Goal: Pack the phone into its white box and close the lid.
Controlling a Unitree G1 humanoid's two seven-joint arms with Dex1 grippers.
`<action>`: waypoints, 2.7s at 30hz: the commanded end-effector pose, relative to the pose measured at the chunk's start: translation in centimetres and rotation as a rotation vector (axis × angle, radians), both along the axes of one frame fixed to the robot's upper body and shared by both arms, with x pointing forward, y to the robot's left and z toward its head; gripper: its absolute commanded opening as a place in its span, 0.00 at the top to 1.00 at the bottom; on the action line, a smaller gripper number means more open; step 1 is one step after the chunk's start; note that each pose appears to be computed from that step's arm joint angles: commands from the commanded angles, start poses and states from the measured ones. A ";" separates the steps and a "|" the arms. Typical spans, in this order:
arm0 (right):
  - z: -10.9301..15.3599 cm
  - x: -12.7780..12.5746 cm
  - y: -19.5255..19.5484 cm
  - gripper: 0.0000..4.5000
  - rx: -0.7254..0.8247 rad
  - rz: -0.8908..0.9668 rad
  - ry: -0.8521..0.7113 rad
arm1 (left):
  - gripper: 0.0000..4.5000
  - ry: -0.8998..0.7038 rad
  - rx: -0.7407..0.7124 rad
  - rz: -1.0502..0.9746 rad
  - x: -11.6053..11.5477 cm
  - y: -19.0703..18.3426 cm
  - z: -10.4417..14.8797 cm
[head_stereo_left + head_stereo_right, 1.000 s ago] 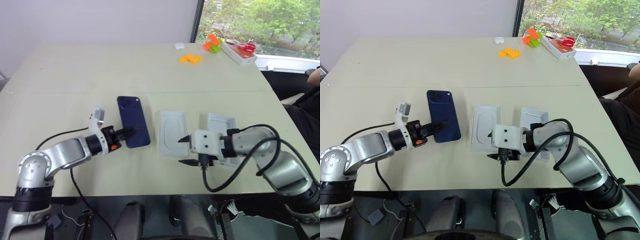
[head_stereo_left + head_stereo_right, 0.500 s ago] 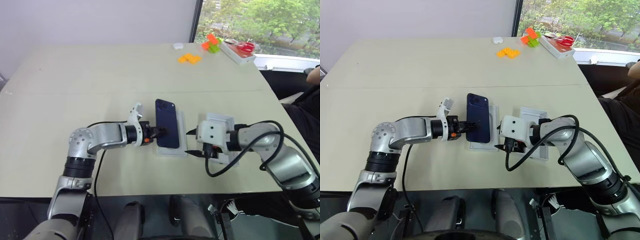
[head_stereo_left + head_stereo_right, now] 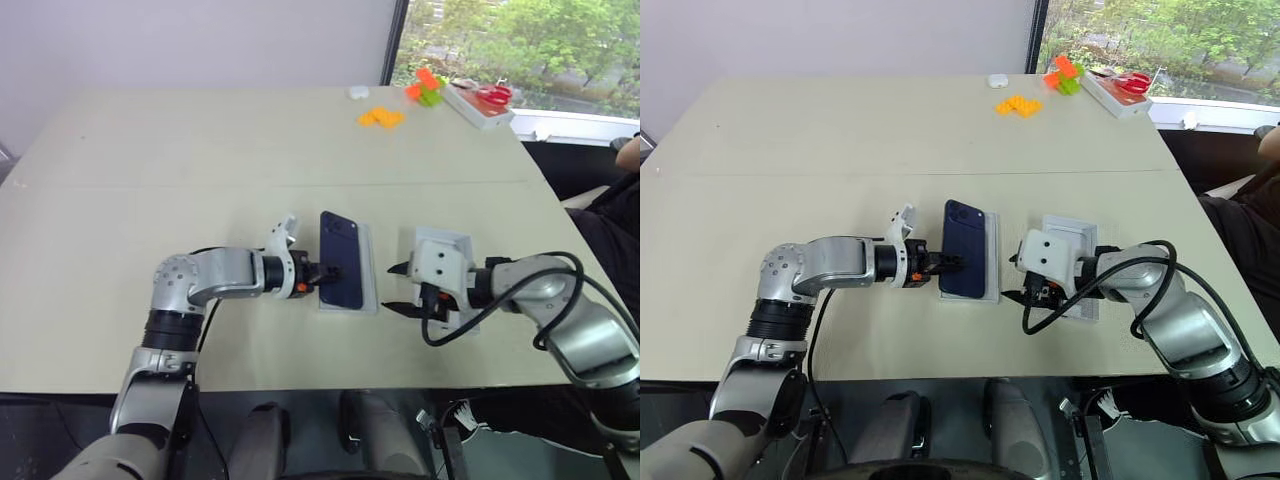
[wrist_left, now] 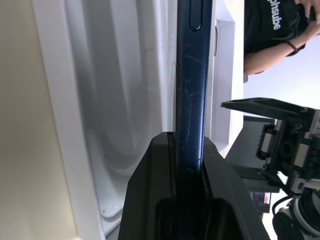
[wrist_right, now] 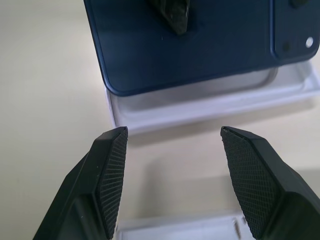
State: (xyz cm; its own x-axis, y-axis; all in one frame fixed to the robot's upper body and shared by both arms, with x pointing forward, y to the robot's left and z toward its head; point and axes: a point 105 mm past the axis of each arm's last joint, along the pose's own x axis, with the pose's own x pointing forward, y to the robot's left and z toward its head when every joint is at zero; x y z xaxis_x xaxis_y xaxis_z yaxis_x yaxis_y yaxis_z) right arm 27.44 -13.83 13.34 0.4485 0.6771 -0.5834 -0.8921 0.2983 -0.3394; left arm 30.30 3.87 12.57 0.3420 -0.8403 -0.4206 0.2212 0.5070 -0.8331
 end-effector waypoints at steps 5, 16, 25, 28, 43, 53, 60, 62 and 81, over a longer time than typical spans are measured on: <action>1.4 -0.1 0.1 0.31 0.033 -0.001 -0.030 | 1.00 -0.029 -0.038 -0.006 0.3 -0.6 1.5; 1.1 -0.3 0.0 0.31 0.025 0.002 -0.018 | 1.00 -0.012 -0.023 -0.001 0.2 -0.6 1.0; 0.9 -0.6 0.3 0.30 0.023 0.011 -0.008 | 0.89 -0.005 -0.025 -0.007 0.3 -0.8 0.9; 0.9 -0.7 0.3 0.30 0.022 0.012 -0.006 | 0.63 -0.014 -0.029 -0.014 0.2 -1.0 1.1; 0.7 -0.7 0.5 0.30 0.027 0.013 0.002 | 0.01 -0.115 -0.002 -0.091 -0.8 -0.6 2.2; 0.6 -0.6 0.7 0.30 0.033 0.016 0.000 | 0.01 -0.183 0.043 -0.124 -0.7 -0.6 3.4; 0.6 -0.6 0.7 0.30 0.037 0.016 -0.002 | 0.01 -0.228 0.053 -0.109 -0.4 0.8 4.3; 0.5 -0.5 0.8 0.30 0.038 0.017 -0.003 | 0.01 -0.250 0.051 -0.109 -0.4 1.2 4.8; 1.7 2.7 0.5 0.30 0.097 -0.104 -0.073 | 0.01 -0.654 0.322 0.280 2.2 10.1 7.9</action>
